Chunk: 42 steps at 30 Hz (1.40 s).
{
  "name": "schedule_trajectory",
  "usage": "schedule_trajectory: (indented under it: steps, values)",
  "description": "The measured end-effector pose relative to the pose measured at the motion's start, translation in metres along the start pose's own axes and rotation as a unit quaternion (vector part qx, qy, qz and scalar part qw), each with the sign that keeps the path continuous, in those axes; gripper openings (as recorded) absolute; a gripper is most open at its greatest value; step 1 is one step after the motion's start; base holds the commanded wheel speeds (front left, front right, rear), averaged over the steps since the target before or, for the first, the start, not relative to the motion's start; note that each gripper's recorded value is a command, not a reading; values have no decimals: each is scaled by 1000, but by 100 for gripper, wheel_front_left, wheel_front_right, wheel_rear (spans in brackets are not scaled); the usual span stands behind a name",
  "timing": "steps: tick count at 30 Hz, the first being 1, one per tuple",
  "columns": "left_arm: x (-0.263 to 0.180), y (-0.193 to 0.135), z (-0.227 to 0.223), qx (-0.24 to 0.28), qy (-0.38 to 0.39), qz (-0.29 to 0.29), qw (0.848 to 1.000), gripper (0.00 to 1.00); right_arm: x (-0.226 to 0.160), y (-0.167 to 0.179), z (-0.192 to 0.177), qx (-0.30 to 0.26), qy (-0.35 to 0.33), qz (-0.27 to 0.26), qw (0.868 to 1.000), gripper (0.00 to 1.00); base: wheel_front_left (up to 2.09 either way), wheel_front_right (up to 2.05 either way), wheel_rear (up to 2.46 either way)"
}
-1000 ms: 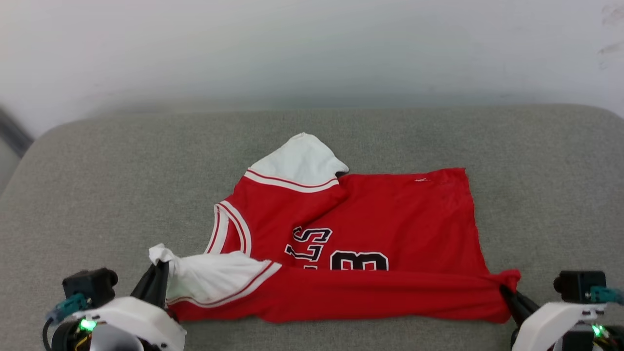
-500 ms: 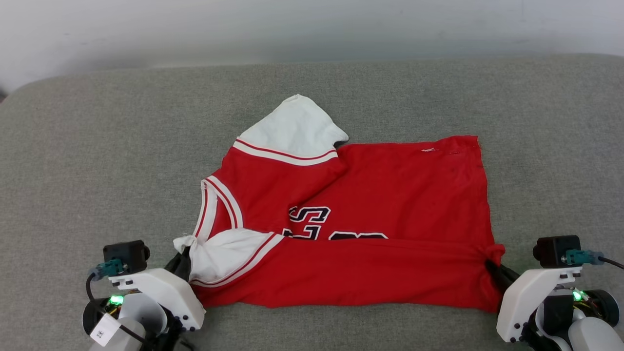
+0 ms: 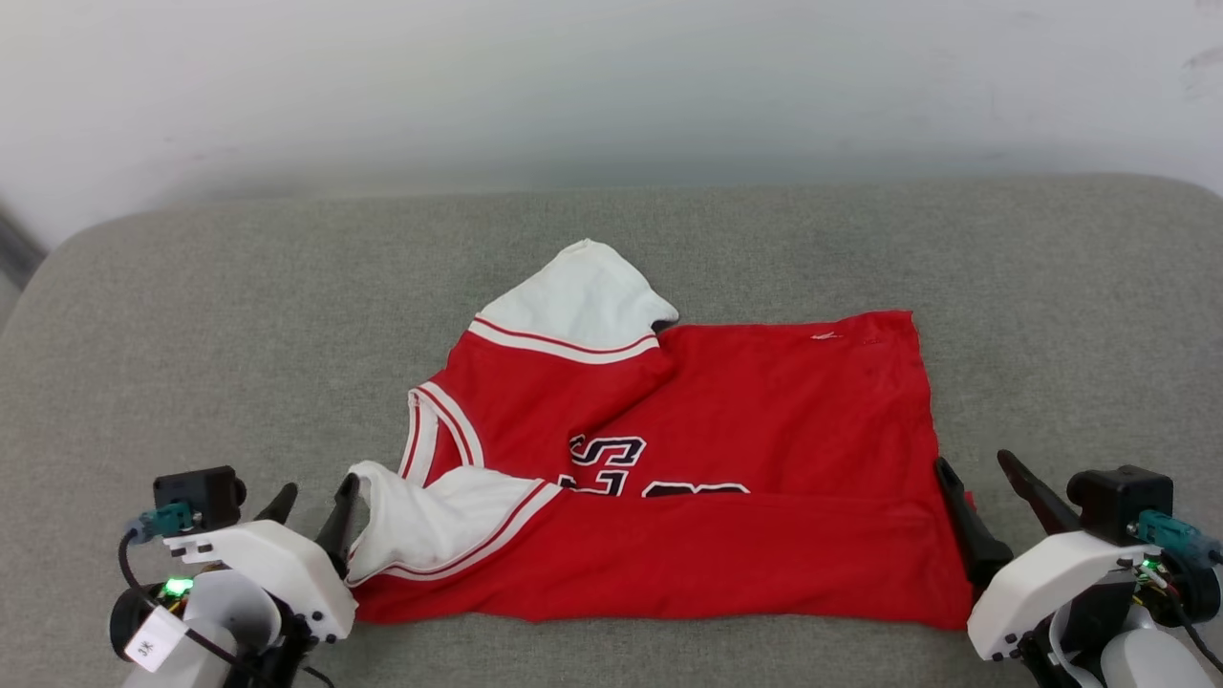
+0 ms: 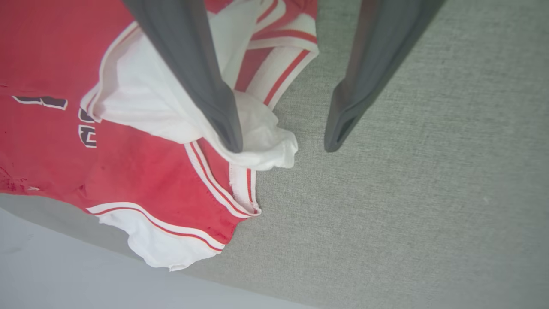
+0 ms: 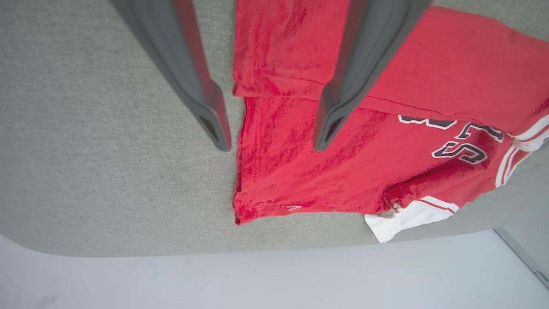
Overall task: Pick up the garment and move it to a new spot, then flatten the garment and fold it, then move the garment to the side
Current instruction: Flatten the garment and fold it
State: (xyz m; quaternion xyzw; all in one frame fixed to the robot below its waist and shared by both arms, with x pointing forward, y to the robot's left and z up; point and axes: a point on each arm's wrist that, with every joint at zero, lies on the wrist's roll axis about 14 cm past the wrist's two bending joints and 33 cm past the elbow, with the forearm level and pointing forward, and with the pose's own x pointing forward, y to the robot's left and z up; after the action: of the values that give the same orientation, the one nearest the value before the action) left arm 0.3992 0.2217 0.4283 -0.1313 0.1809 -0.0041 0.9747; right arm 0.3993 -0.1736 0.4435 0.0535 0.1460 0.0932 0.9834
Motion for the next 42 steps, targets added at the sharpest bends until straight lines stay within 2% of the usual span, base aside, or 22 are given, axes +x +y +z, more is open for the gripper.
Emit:
schedule_trajectory:
  steps: [3, 7, 10, 16, 25, 26, 27, 28, 29, 38, 42]
  values:
    - [-8, 6, 12, 22, 10, -2, 1000, 100, -10, 5, 17, -4, -39, 1, 999, 100, 0, 0, 0]
    - [-18, 5, 11, 44, 79, -22, 996, 100, -25, 8, 27, -2, -64, -5, 998, 100, 0, 0, 0]
    - [-27, 0, 1, 59, 155, -45, 985, 100, -34, 8, 32, 0, -72, -11, 997, 100, 0, 0, 0]
    - [-38, 1, -24, 60, 275, -41, 959, 100, -38, 6, 34, 10, -78, -22, 997, 100, 0, 0, 0]
    - [-28, -5, -66, 37, 368, -42, 928, 100, -30, -10, 19, 29, -55, -50, 997, 100, 0, 0, 0]
    - [-28, -6, -71, 32, 378, -42, 924, 97, -29, -12, 18, 31, -54, -53, 997, 100, 0, 0, 0]
    - [-27, -6, -74, 29, 386, -42, 921, 53, -28, -15, 18, 33, -52, -56, 997, 100, 0, 0, 0]
    - [-26, -7, -77, 27, 392, -43, 919, 35, -28, -17, 17, 34, -51, -59, 996, 100, 0, 0, 0]
    - [-25, -8, -78, 26, 395, -44, 917, 0, -27, -19, 16, 36, -48, -62, 996, 100, 0, 0, 0]
    - [-20, -18, -75, 11, 368, -60, 928, 0, -25, -24, 14, 53, -15, -56, 997, 100, 0, 0, 0]
    - [-20, -19, -64, 21, 339, -64, 938, 0, -28, -29, -2, 56, 54, -50, 996, 100, 0, 0, 0]
